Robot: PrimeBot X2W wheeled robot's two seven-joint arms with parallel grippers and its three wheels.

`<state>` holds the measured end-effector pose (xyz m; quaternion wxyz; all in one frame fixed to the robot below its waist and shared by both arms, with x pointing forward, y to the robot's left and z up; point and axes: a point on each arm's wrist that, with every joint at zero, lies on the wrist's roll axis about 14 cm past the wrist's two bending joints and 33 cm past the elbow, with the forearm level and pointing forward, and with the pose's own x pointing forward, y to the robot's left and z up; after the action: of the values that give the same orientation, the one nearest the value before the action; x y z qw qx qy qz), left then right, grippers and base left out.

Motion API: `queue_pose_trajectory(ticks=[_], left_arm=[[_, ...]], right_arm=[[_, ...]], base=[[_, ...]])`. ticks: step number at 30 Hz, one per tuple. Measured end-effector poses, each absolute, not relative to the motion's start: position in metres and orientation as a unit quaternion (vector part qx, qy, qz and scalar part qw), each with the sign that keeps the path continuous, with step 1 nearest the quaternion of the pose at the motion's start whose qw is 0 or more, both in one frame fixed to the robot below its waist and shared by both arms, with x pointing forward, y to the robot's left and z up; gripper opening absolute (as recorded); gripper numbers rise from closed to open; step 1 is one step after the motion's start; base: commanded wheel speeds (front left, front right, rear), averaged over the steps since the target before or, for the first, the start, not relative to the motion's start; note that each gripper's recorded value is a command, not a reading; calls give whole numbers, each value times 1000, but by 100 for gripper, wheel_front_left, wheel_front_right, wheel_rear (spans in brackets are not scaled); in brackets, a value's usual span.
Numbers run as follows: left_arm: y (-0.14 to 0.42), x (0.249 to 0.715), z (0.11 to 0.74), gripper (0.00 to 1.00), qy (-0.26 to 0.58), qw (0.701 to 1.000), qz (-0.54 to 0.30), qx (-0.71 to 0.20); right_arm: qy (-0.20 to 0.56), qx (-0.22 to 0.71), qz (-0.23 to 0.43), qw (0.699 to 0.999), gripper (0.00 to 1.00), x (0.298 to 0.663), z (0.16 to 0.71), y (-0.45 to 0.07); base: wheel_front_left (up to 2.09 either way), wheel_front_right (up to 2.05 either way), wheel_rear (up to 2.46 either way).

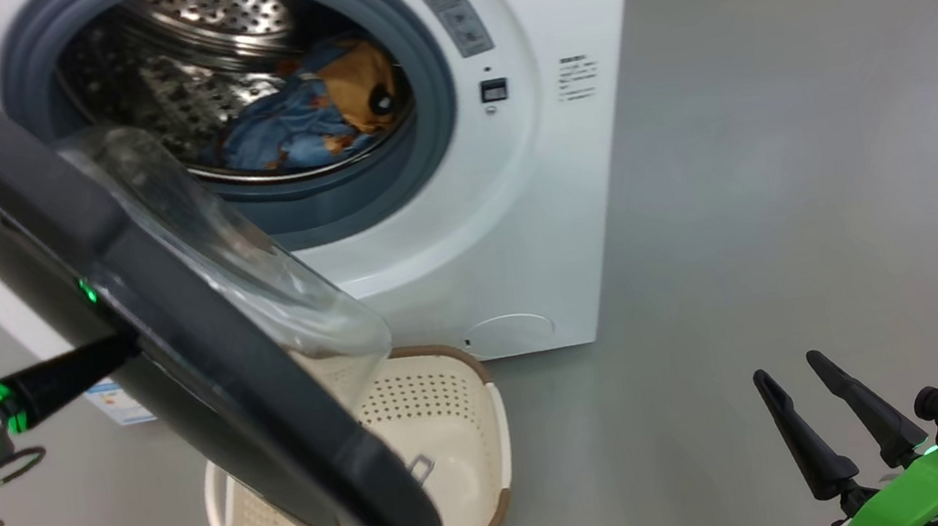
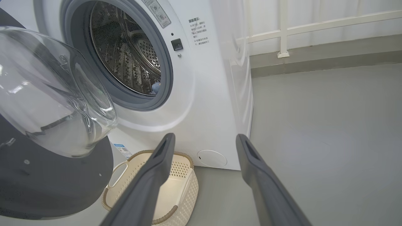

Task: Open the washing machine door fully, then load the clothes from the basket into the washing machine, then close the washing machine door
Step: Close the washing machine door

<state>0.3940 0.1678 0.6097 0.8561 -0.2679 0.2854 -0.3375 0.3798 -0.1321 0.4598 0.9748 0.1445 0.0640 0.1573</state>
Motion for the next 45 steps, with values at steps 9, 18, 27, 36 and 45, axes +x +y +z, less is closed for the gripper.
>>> queue_pose_trajectory(ticks=[9, 18, 27, 36, 45], left_arm=[[125, 432, 624, 0, 259, 847, -379, -266], [100, 456, 619, 0, 254, 842, -393, -268], [115, 453, 616, 0, 244, 850, -372, -281], [142, 436, 588, 0, 244, 856, -321, -325], [163, 421, 559, 15, 239, 857, -269, -370]], right_arm=[[62, 156, 107, 980, 100, 369, 457, -159], [67, 160, 70, 982, 100, 366, 449, -180], [68, 162, 84, 981, 100, 371, 450, -171], [66, 158, 107, 979, 100, 378, 452, -158], [62, 155, 115, 979, 100, 379, 456, -155]], base=[[0, 0, 0], [0, 0, 0], [0, 0, 0], [0, 0, 0], [0, 0, 0]])
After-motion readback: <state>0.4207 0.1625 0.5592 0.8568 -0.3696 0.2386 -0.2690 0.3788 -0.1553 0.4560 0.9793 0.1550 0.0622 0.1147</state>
